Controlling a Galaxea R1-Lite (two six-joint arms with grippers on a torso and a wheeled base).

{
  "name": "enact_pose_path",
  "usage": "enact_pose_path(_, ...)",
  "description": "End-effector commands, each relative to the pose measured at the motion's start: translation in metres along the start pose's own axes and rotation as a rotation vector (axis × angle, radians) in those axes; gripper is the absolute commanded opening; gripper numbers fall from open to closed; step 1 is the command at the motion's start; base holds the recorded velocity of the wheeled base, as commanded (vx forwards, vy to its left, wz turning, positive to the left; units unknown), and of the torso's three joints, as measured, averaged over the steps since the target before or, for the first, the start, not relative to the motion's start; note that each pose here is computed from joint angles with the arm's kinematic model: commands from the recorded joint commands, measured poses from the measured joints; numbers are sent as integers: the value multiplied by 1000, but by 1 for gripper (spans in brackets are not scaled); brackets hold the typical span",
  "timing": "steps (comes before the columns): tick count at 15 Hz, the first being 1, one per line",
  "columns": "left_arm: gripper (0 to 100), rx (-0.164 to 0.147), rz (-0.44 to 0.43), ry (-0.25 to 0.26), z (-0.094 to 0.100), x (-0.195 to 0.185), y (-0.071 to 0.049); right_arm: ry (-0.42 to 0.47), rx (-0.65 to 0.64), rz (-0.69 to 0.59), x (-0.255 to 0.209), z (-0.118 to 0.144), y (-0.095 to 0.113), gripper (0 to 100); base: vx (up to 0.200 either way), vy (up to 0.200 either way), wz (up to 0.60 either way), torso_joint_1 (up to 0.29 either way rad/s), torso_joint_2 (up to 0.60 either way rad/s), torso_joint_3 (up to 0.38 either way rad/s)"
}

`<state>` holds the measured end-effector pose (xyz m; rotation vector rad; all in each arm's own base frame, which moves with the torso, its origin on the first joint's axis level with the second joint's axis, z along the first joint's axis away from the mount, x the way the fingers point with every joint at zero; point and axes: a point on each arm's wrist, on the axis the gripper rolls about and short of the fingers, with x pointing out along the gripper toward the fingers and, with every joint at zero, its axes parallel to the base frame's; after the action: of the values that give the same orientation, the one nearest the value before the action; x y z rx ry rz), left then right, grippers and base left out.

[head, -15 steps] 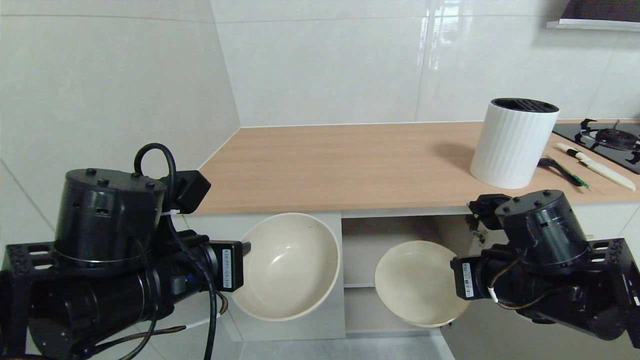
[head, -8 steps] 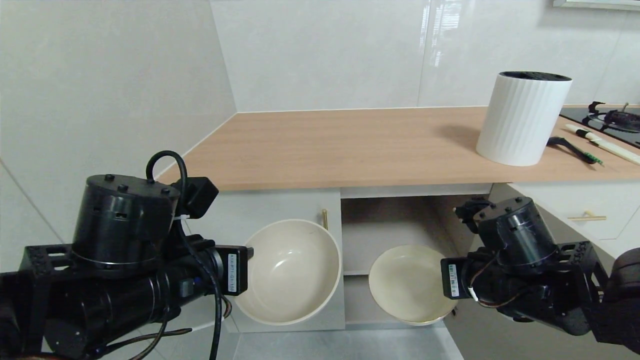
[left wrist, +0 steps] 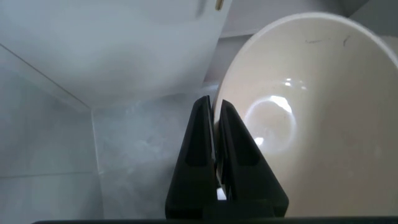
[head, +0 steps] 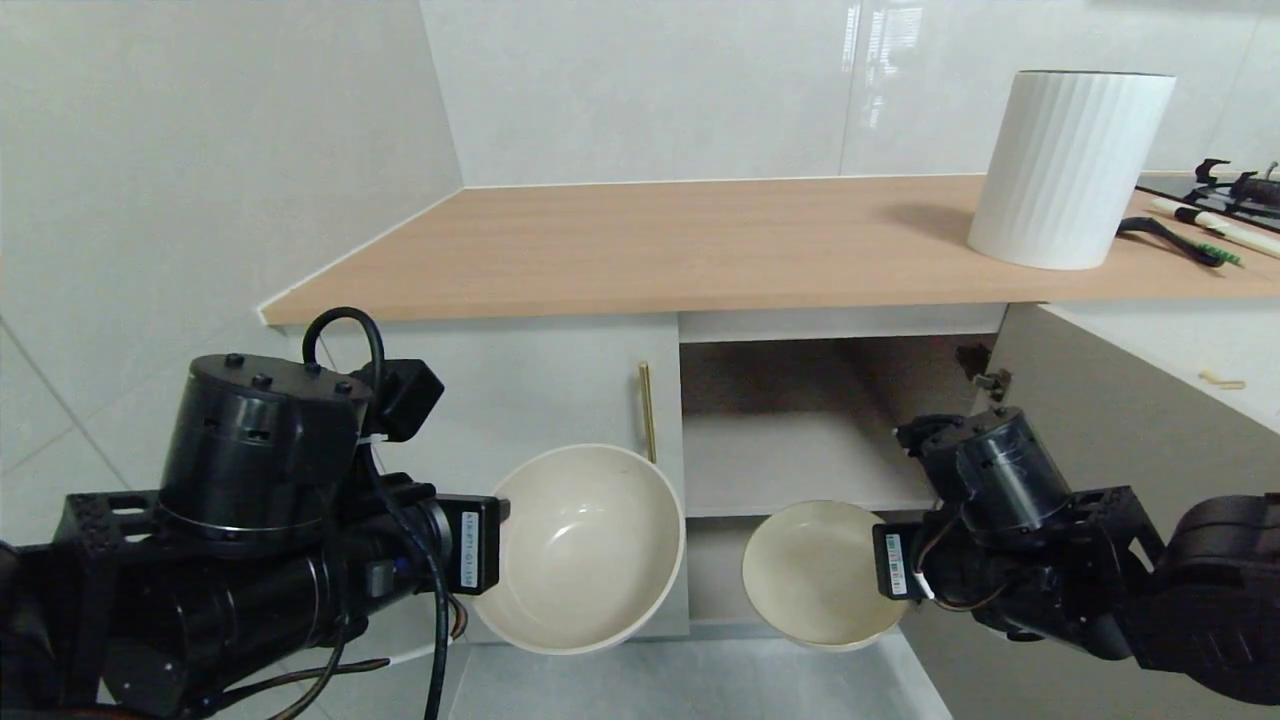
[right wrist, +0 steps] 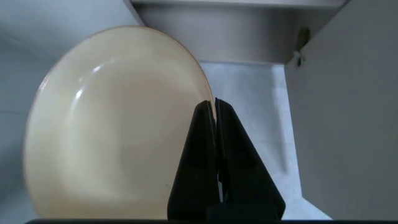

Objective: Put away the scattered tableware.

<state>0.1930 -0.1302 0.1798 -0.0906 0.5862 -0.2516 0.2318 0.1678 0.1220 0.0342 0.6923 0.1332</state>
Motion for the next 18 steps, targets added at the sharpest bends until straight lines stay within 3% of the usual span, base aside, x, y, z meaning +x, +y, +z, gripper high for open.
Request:
enact_pose_path(1,0,0,0,1,0,1,0,17,-8,-8,6,-4,1,0,0,0,0,-66,447,378)
enact_pose_path(4,0,-1,2,2,0,1,0,13,-8,-8,12,-5,3,0,0,0,0,-33,386,347)
enact_pose_path(9,0,1,2,8,-1,3,0,0,0,6,25,3,10,0,0,0,0,-5,61,50)
enact_pose_path(12,0,-4,-1,-5,1,1,0,21,31,-40,73,14,7,0,0,0,0,0,0,0)
enact_pose_path(18,0,-7,-3,-10,1,1,0,-104,148,-91,166,66,-6,0,0,0,0,0,0,0)
